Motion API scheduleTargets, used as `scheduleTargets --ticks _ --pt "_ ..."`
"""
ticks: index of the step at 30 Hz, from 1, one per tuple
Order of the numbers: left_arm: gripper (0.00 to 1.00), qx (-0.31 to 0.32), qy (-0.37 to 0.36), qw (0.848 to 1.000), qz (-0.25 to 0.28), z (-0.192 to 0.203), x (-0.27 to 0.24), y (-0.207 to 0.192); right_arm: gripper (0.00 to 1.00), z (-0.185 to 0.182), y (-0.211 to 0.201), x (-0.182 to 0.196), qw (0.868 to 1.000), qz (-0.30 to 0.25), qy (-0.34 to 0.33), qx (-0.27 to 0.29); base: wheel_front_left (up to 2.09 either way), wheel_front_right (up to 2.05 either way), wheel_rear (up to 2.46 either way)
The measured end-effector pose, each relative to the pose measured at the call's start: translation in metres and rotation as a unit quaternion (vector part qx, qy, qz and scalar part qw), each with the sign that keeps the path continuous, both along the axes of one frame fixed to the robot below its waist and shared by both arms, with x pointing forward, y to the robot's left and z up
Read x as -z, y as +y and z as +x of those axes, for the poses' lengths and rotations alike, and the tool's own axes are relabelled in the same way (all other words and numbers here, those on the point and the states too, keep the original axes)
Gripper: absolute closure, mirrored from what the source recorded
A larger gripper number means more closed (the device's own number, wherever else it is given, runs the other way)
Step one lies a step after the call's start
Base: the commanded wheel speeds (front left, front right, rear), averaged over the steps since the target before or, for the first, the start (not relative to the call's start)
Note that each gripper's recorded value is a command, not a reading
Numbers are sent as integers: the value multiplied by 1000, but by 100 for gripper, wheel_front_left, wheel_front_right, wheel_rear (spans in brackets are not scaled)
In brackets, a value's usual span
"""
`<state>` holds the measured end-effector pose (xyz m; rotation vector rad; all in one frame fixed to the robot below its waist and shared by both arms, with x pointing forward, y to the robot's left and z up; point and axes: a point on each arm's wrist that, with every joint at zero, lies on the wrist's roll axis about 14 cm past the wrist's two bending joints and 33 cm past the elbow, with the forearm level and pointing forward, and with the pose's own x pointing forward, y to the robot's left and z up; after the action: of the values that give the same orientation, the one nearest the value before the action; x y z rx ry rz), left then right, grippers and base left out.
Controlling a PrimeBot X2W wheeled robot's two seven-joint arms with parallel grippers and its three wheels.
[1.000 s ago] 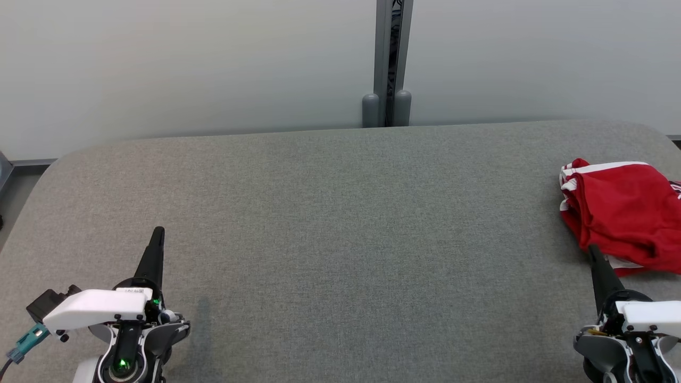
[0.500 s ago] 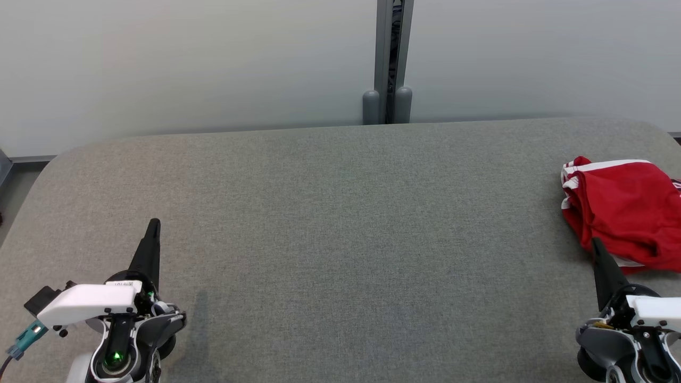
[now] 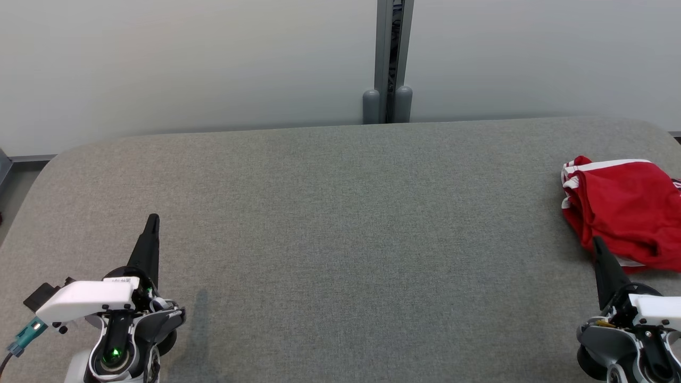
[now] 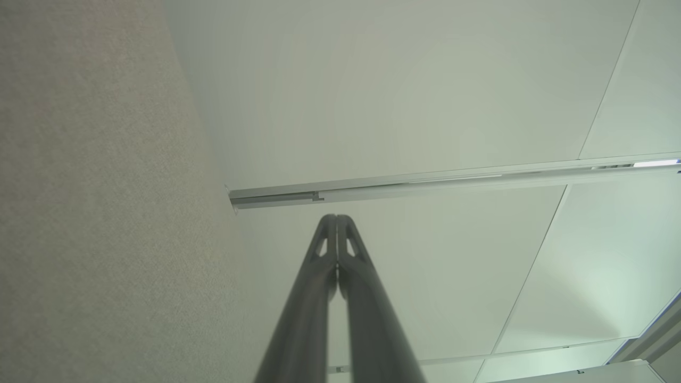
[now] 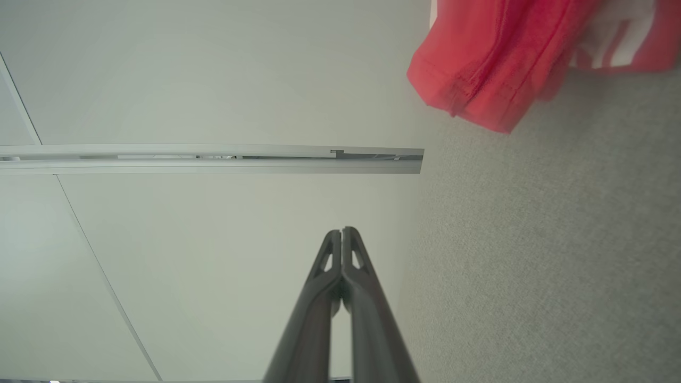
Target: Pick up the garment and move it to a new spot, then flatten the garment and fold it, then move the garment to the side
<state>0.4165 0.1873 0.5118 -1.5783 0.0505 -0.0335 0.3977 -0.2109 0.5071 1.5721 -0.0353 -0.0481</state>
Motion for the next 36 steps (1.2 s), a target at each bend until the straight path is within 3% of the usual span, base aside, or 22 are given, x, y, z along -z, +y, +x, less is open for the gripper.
scheduleTargets --ticks 36 --pt "100 0 0 1000 0 0 0 0 100 0 0 0 1000 1 0 0 0 0 0"
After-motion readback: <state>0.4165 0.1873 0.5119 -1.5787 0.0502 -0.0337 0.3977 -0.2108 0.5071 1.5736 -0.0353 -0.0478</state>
